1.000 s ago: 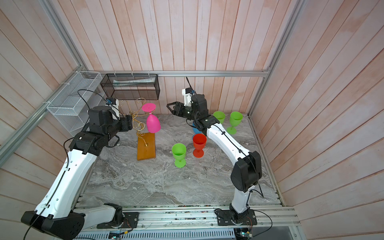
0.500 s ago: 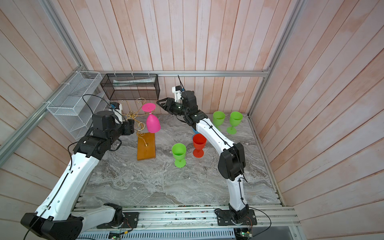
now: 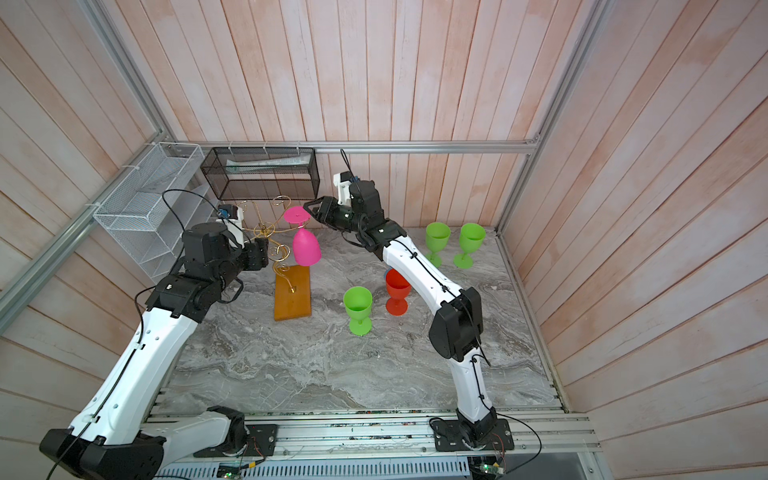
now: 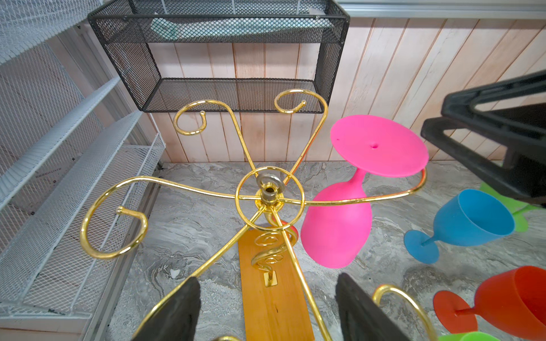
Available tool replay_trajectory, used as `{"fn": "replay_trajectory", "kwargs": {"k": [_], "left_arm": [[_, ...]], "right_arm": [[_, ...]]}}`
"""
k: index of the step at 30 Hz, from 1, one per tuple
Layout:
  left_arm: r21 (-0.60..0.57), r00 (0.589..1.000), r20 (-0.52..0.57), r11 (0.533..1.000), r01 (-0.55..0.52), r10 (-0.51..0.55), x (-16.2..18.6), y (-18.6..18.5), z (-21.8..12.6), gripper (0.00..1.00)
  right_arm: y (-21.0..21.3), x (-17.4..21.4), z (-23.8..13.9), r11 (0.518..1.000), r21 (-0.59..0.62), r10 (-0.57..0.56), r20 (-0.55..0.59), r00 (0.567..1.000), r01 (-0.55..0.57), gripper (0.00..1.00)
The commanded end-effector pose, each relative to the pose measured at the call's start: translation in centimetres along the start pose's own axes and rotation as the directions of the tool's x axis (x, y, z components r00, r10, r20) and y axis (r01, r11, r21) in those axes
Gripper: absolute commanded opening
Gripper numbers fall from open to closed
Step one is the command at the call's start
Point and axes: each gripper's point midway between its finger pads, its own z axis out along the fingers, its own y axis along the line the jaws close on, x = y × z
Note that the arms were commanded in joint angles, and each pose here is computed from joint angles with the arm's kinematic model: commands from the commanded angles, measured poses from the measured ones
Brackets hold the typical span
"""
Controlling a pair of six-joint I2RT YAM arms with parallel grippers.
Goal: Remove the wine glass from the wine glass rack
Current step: 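Reach the right gripper to the pink glass foot on the rack, then close the right gripper on the pink glass foot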
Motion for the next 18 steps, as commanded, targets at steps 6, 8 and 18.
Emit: {"fn": "replay_trajectory", "kwargs": {"k": [6, 8, 18], "left_arm": [[0.009, 1.0, 0.026, 1.0, -0.011, 0.011, 0.1, -0.2, -0.3, 0.74], [0.008, 1.0, 0.024, 1.0, -0.012, 0.012, 0.3, -0.2, -0.2, 0.74], [0.005, 0.999, 0.035, 0.999, -0.036, 0.036, 0.2, -0.2, -0.3, 0.74]], "right_arm": [[-1.5, -0.8, 0.6, 0.998, 0.066, 0.002, 0.034, 0.999, -0.005, 0.41], [-1.5, -0.6, 1.0, 0.998, 0.062, 0.008, 0.027, 1.0, -0.01, 0.41], [-1.0, 0.1, 2.1, 0.999, 0.033, 0.007, -0.005, 1.0, -0.007, 0.3]]}}
